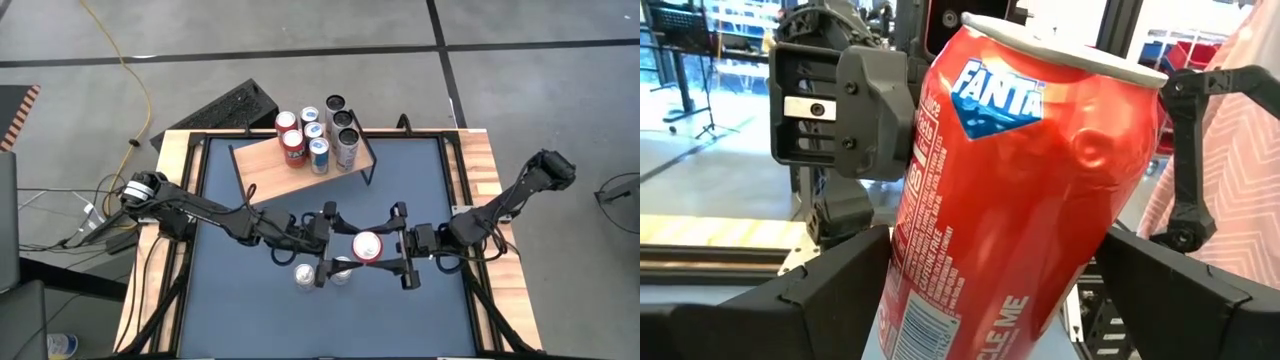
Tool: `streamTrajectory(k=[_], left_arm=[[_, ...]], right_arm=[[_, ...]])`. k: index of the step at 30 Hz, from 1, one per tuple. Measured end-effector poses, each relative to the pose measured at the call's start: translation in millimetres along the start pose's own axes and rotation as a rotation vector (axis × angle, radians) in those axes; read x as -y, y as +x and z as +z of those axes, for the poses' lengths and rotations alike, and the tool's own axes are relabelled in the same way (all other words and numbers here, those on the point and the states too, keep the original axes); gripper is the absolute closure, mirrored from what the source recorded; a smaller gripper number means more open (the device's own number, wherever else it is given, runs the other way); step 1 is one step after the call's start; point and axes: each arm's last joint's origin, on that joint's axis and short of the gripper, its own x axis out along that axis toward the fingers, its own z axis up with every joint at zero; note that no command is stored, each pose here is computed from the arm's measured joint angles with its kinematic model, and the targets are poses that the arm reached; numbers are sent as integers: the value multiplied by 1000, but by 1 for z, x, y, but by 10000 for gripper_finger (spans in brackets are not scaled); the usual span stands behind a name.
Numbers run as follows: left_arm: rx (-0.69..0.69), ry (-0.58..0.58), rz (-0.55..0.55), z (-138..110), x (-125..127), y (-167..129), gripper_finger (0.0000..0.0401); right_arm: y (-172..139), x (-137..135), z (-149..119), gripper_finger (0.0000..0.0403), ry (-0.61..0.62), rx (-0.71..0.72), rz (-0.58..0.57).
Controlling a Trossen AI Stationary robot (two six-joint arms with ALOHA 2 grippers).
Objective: Place canned beverage on shelf
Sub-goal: Put the red soda can on the shelf aligned with the other red soda cans
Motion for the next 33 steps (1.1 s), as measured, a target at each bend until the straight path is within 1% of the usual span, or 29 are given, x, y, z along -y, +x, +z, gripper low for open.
streamTrajectory(k=[3, 7, 11, 15, 20, 25, 33], left_arm=[[2, 15, 2, 0, 2, 0, 68], [13, 39, -2, -1, 5, 0, 68], [52, 29, -11, -6, 5, 6, 68], [44, 35, 7, -9, 5, 8, 68], [63, -36, 30, -8, 4, 8, 68], [60, -55, 63, -9, 4, 8, 68], [62, -62, 63, -9, 3, 8, 68]], right_arm=[[1, 2, 0, 132, -4, 2, 1], [4, 6, -1, 132, 10, 12, 35], [5, 7, -1, 132, 26, 7, 41], [4, 5, -1, 132, 19, 7, 46], [3, 5, -1, 132, 33, 7, 41], [3, 5, -1, 132, 32, 6, 39], [4, 6, -1, 132, 28, 6, 35]])
